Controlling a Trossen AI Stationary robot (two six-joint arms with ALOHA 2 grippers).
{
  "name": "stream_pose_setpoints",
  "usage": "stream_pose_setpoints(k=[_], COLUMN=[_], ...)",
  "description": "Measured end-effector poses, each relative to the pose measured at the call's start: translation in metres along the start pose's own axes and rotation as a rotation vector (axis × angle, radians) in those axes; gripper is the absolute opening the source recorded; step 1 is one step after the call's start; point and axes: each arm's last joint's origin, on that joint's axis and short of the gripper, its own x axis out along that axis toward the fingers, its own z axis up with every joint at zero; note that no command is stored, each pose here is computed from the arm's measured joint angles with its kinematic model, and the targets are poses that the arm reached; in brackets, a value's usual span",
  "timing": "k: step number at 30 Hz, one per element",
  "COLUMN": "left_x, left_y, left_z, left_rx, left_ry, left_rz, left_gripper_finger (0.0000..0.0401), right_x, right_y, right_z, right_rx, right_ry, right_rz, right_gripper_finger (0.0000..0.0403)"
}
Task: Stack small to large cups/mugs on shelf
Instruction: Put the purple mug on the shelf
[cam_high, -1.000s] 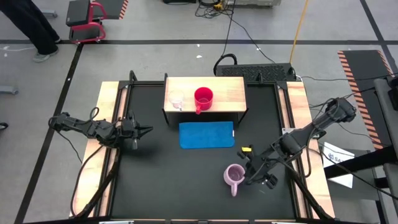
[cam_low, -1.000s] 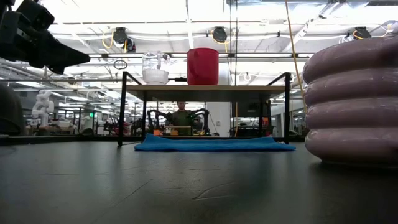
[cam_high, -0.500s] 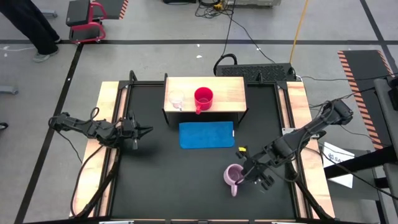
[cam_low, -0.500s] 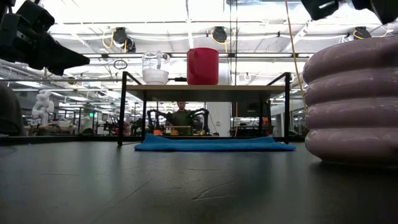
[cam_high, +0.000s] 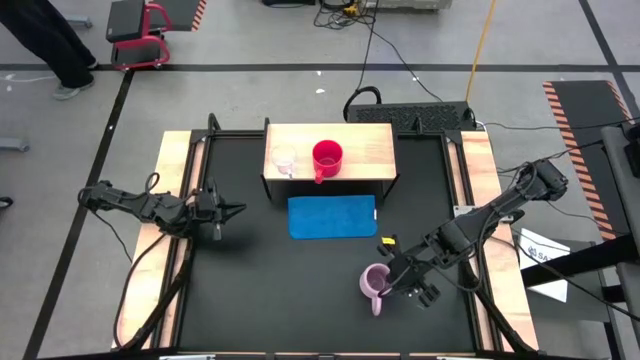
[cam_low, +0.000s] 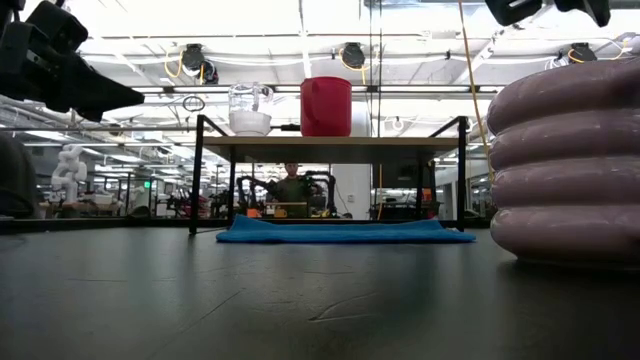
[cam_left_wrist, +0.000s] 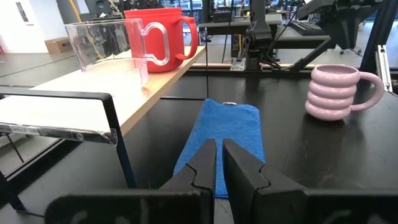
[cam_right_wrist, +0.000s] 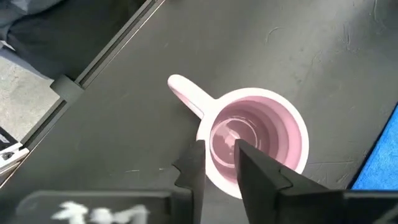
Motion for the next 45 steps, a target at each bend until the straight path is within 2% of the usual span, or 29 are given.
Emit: stream_pose_setpoints(k=[9, 13, 17, 23, 30, 35, 45], left_x=[0.000, 0.000, 0.000, 0.000, 0.000, 0.000, 0.000], left_y=[0.000, 0.000, 0.000, 0.000, 0.000, 0.000, 0.000], left_z=[0.000, 0.000, 0.000, 0.000, -0.001, -0.001, -0.002], left_rx=[0.001, 0.001, -0.001, -0.002, 0.000, 0.001, 0.006], left_ry=[0.000, 0.000, 0.001, 0.001, 0.005, 0.007, 0.015], left_rz=[0.000, 0.000, 0.000, 0.000, 0.000, 0.000, 0.000], left_gripper_finger=[0.0031, 0.0031, 0.0031, 0.0031, 0.0031, 0.0031, 0.0031], right_x=[0.013, 0.013, 0.012, 0.010, 0.008, 0.009, 0.011], right_y=[-0.001, -0.008, -0.009, -0.025, -0.037, -0.043, -0.047], right_z=[-0.011, -0.012, -0.013, -0.015, -0.017, -0.018, -0.017], right_rx=[0.002, 0.075, 0.078, 0.183, 0.223, 0.247, 0.267], right_ry=[0.025, 0.015, 0.014, 0.016, 0.014, 0.006, 0.003], right_rz=[-0.003, -0.017, -0.019, -0.102, -0.123, -0.088, -0.087], right_gripper_finger=[0.0113, 0.0114, 0.0114, 0.0114, 0.0114, 0.0114, 0.0114])
